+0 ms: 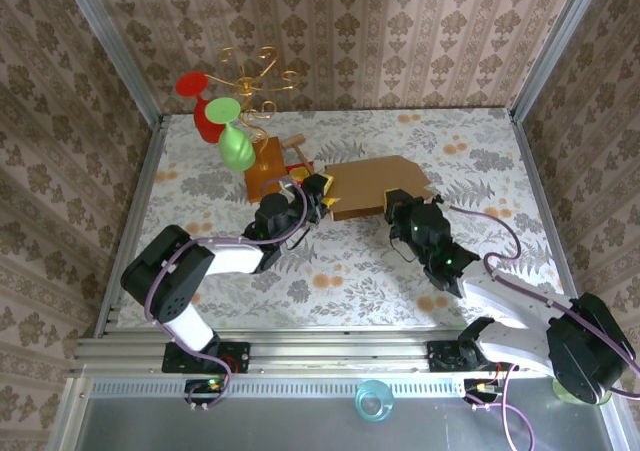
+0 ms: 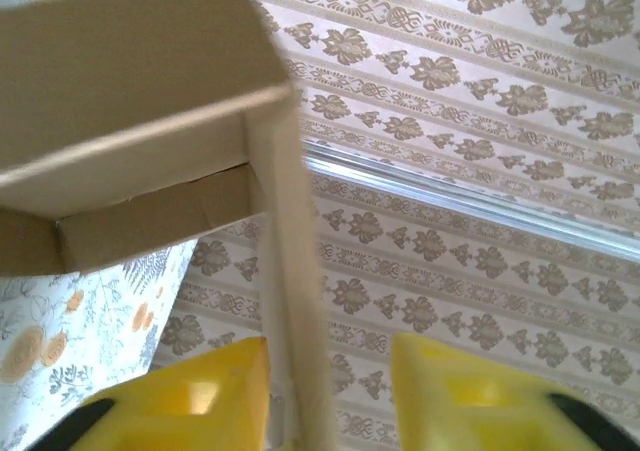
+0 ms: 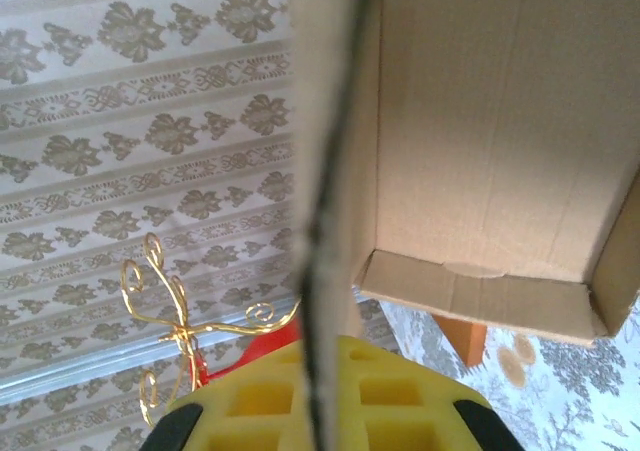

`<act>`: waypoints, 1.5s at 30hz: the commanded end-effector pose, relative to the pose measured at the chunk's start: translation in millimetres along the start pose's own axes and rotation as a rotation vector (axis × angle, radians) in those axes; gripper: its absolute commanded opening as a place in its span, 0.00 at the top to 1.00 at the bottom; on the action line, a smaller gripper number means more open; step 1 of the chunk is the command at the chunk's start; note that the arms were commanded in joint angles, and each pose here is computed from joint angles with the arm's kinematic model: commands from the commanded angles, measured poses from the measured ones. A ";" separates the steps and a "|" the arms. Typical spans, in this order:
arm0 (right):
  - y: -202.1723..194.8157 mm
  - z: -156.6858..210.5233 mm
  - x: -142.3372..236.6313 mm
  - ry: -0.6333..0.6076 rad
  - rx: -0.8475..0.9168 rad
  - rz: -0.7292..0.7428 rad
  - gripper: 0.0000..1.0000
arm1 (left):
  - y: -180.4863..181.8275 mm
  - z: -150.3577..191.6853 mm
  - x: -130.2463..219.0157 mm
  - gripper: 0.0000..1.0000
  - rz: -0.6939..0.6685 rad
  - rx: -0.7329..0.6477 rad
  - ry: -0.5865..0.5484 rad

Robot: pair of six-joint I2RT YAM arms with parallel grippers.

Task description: Fold the paper box

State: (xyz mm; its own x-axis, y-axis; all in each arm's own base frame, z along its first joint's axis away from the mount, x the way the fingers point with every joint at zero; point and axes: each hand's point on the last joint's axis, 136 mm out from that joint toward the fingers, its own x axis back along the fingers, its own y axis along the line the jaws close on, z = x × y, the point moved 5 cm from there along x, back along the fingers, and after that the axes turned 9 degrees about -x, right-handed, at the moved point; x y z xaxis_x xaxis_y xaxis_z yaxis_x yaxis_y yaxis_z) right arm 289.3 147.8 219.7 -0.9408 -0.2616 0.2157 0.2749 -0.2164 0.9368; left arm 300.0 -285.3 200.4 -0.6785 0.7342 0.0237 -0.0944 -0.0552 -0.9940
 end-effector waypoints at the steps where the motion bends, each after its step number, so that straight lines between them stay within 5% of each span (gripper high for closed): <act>1: 23.3 -8.4 8.6 -0.082 0.032 0.024 1.00 | -16.0 3.3 13.9 0.53 -0.007 -0.090 0.025; 7: 34.6 -21.5 14.2 -0.142 0.096 0.069 1.00 | -13.5 4.1 66.6 0.34 -0.265 -0.233 0.012; 13: 44.1 -18.5 10.1 -0.099 0.179 0.122 1.00 | -57.1 -7.3 103.1 0.31 -0.382 -0.473 -0.010; 18: 58.6 -14.1 19.2 -0.086 0.283 0.158 1.00 | -74.4 -6.2 85.9 0.35 -0.411 -0.593 0.078; 27: 61.6 -10.0 22.2 -0.046 0.310 0.163 1.00 | -66.5 7.5 30.1 0.39 -0.342 -0.547 0.164; 45: 56.1 -6.8 11.5 0.000 0.284 0.153 1.00 | -50.4 26.9 -5.1 0.39 -0.309 -0.494 0.243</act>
State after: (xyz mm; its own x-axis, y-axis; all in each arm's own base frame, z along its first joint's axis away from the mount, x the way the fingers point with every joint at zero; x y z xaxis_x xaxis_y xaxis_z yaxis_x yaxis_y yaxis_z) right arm 290.8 124.3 263.4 -0.8792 -0.2559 0.4020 0.3854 0.1142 0.9156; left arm 287.9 -292.8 238.2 -0.4968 0.7649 0.4100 0.0937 0.5170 -0.8509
